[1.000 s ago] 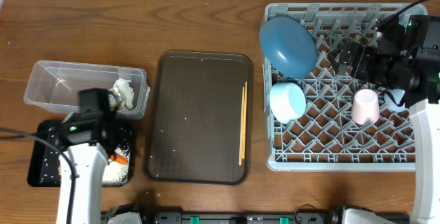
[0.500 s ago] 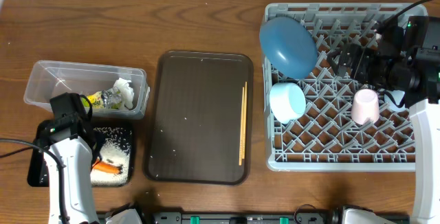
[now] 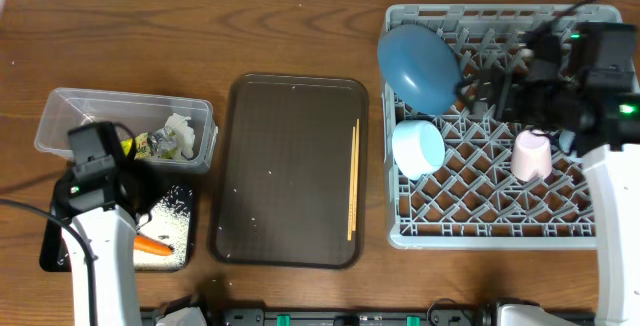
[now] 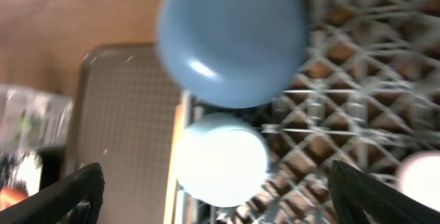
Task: Sort waste into correct bins and load items into the dishwasher rack
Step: 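Reach the right gripper to the chopsticks and grasp one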
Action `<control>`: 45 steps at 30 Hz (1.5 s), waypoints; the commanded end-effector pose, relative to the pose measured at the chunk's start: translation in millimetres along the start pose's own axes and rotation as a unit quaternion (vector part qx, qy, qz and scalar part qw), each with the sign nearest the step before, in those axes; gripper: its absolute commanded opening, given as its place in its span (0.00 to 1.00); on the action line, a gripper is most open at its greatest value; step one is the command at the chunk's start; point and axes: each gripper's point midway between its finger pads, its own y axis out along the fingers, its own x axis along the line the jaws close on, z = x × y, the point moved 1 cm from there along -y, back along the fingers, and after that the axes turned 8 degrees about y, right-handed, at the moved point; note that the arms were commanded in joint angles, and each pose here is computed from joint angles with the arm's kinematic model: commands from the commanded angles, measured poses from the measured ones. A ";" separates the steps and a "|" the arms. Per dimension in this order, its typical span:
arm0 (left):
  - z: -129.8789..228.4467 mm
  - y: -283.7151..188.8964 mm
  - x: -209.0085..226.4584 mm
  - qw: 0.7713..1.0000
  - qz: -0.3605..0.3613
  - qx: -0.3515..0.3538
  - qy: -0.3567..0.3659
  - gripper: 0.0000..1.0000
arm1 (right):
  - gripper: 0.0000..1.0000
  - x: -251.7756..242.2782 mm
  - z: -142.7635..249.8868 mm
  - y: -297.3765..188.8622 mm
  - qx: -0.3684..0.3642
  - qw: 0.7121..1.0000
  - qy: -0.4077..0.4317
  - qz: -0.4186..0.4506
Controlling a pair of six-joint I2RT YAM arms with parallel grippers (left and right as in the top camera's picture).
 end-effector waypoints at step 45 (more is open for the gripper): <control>-6.0 -45.6 -102.2 0.933 0.138 -0.097 0.318 0.98 | 0.27 62.3 218.4 253.0 0.307 0.935 0.042 0.176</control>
